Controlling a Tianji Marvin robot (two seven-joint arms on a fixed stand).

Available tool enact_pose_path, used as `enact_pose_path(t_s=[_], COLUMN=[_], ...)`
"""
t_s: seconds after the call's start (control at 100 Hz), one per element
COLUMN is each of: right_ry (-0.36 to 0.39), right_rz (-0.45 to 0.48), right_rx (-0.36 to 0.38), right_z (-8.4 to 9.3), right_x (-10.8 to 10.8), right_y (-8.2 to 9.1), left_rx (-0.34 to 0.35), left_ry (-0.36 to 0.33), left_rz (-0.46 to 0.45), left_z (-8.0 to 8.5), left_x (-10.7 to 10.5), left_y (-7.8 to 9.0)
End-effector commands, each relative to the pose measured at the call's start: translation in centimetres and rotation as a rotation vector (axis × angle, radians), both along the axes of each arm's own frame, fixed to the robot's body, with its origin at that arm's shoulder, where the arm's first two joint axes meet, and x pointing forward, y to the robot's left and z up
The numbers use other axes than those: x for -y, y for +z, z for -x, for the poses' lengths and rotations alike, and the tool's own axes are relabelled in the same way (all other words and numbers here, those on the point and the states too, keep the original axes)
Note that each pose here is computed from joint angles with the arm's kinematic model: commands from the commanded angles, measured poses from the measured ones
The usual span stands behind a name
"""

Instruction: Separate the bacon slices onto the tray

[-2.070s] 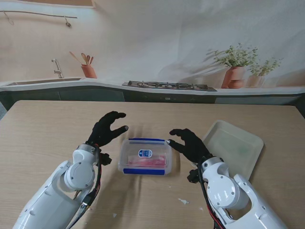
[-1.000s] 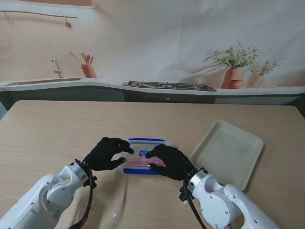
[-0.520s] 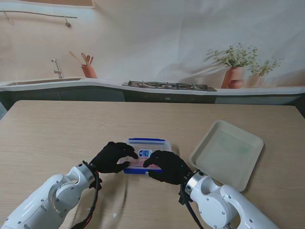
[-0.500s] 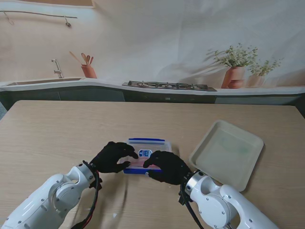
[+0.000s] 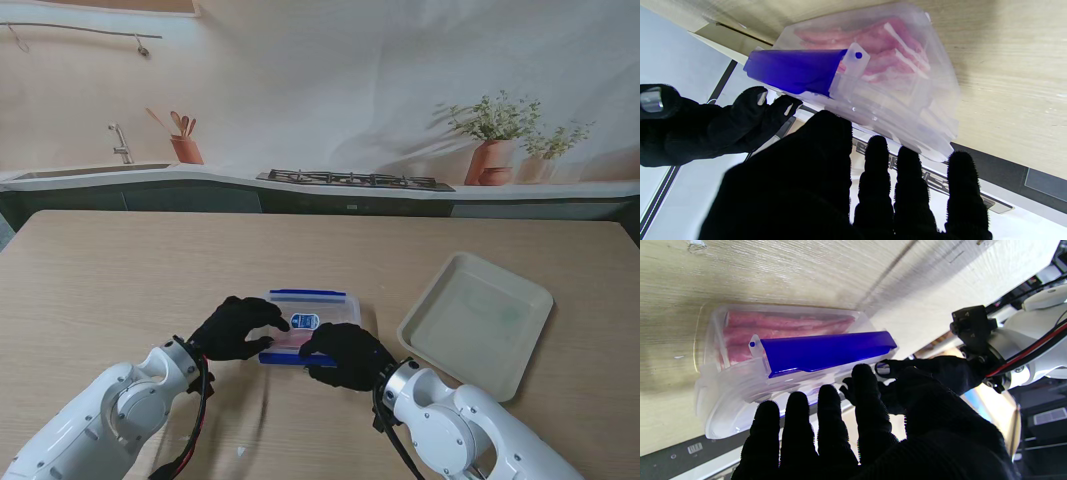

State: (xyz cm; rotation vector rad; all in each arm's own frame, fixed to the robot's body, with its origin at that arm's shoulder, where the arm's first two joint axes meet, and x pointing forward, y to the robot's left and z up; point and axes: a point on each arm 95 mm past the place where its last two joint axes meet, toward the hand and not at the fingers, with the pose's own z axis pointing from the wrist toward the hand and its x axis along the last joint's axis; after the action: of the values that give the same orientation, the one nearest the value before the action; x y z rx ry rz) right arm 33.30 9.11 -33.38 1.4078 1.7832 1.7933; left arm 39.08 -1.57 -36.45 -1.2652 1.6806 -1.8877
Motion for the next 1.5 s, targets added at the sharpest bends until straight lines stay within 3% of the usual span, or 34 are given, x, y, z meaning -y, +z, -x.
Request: enact_pose_path(t_s=[0.0,1.49], right_ry=[0.004,0.025], right_rz=[0.015,0.080], right_rx=[-0.026,-0.133], right_z=[0.26,0.53], right_x=[-0.18,-0.56], right_y=[-0.52,-1.23], left_rx=[-0.046,-0.076], left_ry=[0.001,0.012], left_rz=[-0.027,-0.032], left_z=[0.74,0.82], left_x=[-0.14,0.14], left_y=[-1.29,-1.67])
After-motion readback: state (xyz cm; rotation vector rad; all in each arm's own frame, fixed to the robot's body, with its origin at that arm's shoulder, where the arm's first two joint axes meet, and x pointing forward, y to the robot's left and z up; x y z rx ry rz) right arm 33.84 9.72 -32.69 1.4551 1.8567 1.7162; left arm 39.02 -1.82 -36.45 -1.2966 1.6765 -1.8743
